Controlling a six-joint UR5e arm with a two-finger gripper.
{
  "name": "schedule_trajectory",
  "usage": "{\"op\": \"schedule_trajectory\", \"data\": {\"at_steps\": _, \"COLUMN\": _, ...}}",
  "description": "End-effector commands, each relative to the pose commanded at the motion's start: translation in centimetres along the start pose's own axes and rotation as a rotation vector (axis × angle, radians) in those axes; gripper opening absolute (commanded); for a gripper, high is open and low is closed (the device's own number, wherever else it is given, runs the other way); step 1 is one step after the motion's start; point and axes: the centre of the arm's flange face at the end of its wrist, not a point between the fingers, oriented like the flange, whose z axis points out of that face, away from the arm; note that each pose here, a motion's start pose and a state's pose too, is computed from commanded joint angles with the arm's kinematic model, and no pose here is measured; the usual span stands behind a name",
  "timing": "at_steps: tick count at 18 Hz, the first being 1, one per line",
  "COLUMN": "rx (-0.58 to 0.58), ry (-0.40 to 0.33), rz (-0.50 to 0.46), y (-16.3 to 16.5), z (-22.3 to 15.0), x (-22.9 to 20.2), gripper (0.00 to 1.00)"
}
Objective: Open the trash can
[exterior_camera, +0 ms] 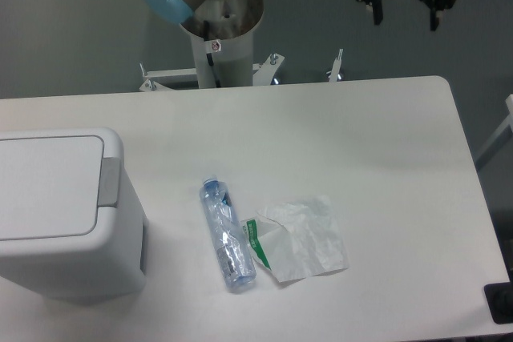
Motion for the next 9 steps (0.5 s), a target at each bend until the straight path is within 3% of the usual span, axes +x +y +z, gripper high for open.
{"op": "schedule_trajectory", "data": {"at_steps": 6, "rx": 0.011, "ry": -0.003, "rz": 0.000, "y": -1.0, "z": -0.4, "x": 0.4, "gripper": 1.00}}
{"op": "schedule_trajectory", "data": {"at_steps": 9, "rx": 0.055, "ry": -0.004, "rz": -0.084, "y": -3.7, "z": -1.2, "x": 1.3, "gripper": 1.00}}
